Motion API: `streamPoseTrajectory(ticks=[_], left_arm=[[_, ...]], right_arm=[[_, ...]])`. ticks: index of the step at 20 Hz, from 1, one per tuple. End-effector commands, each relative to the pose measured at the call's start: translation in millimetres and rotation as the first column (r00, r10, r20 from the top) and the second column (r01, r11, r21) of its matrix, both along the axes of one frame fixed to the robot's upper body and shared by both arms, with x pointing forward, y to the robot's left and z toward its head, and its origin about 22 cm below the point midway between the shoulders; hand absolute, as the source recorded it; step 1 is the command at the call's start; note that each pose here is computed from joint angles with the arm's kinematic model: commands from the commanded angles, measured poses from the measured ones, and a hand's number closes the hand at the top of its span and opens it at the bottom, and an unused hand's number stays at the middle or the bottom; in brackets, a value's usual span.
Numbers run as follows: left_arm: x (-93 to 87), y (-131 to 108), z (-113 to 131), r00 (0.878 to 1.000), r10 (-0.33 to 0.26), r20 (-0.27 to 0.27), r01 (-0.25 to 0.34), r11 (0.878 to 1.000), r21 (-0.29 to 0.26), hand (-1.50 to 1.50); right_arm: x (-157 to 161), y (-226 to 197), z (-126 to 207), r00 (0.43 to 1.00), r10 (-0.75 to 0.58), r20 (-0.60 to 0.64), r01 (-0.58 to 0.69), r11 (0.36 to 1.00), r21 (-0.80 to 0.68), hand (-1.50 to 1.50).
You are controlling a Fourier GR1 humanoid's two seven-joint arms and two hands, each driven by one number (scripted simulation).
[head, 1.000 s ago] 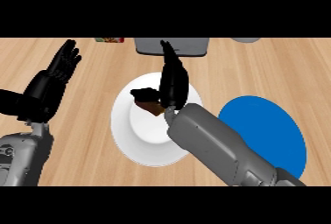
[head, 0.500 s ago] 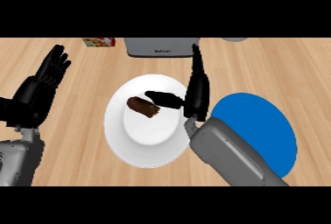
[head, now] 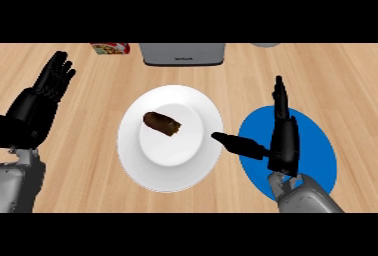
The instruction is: Pick the sweet potato from the plate and place it in the plate
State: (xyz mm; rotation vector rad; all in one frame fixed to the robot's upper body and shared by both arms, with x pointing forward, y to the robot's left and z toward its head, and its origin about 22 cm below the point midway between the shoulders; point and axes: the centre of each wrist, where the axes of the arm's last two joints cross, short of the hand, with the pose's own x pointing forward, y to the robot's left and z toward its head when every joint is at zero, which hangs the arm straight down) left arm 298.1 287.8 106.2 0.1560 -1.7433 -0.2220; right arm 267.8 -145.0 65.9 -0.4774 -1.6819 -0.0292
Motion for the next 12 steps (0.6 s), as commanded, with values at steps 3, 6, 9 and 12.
streamPoseTrajectory(ticks=[3, 6, 9, 12], left_arm=[[-3.8, 10.7, 19.8, 1.000, -0.010, 0.002, 0.010, 1.000, -0.007, 0.00], [0.2, 0.7, -2.4, 1.000, -0.002, 0.000, 0.002, 1.000, 0.008, 0.00], [-8.2, 1.0, 9.1, 1.000, -0.006, 0.001, 0.006, 1.000, -0.006, 0.00], [-1.5, -9.8, -2.6, 1.000, -0.015, -0.006, 0.015, 1.000, 0.014, 0.00]], right_arm=[[-27.7, -47.1, -1.2, 1.000, 0.000, 0.001, 0.000, 1.000, -0.026, -1.50], [-57.7, -75.1, -6.5, 1.000, 0.023, -0.005, -0.023, 0.999, -0.025, -1.50], [-64.3, -100.5, -23.8, 1.000, 0.002, 0.002, -0.002, 0.998, -0.061, -1.50], [-69.6, -94.9, -22.5, 0.999, -0.030, 0.039, 0.034, 0.993, -0.113, -1.50]])
